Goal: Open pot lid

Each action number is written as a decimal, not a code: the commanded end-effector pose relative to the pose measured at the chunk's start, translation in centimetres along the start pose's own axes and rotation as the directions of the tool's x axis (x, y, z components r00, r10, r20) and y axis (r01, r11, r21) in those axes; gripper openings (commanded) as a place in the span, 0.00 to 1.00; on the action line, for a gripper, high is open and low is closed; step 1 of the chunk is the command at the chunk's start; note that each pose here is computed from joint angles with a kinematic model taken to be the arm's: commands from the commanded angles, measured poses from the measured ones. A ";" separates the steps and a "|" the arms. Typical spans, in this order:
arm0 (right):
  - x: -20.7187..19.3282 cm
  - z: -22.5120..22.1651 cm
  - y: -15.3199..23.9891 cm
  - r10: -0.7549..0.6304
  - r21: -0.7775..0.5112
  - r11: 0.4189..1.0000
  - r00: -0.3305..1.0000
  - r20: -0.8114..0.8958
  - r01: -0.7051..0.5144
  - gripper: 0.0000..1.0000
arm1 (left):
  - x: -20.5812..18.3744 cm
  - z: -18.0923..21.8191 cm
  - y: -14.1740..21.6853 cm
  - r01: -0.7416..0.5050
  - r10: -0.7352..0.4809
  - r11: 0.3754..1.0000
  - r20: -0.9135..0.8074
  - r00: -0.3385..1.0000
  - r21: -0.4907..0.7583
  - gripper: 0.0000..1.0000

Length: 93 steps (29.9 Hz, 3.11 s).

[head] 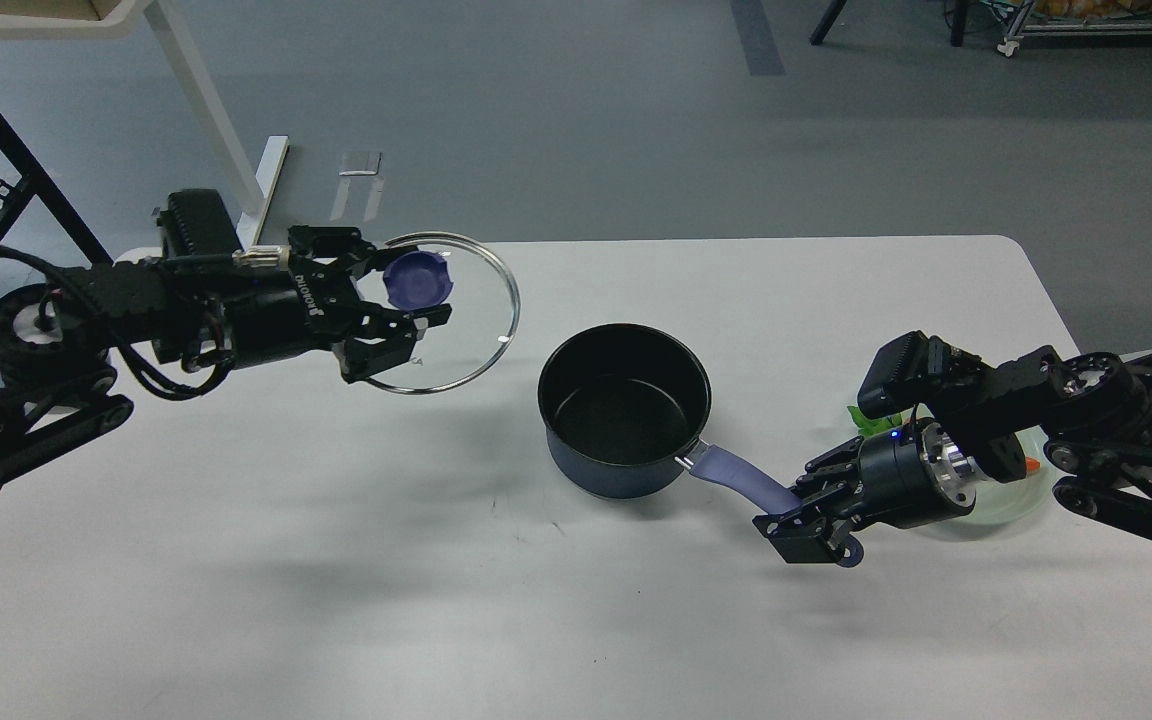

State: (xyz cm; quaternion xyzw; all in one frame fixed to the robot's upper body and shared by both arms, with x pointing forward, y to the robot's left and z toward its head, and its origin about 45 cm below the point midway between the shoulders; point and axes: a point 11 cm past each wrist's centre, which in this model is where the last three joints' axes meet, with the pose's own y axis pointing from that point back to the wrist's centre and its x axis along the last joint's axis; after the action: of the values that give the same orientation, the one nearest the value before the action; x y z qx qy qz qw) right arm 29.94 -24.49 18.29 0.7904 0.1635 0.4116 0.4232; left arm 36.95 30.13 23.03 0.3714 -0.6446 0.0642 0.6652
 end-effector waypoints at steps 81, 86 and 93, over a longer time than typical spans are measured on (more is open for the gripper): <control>-0.3 0.2 0.2 0.000 -0.007 1.000 1.000 0.006 0.000 0.30 | -2.2 -12.5 7.5 -0.175 0.631 0.673 -0.681 -0.373 0.719 0.99; -0.3 0.3 0.3 0.001 -0.009 1.000 1.000 0.009 0.000 0.36 | -3.7 -13.2 7.4 -0.134 0.559 0.688 -0.639 -0.529 0.713 0.99; -0.3 0.3 0.4 0.004 -0.010 1.000 1.000 0.010 -0.004 0.71 | -4.3 -13.3 7.8 -0.118 0.548 0.694 -0.627 -0.553 0.710 0.99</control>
State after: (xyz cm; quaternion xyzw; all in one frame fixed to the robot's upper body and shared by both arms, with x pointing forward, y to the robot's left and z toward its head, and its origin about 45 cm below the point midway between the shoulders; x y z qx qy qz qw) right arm 29.92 -25.10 18.30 0.7903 0.1590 0.4087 0.4280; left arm 42.69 44.95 23.73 -0.0305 0.1116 0.6579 0.7442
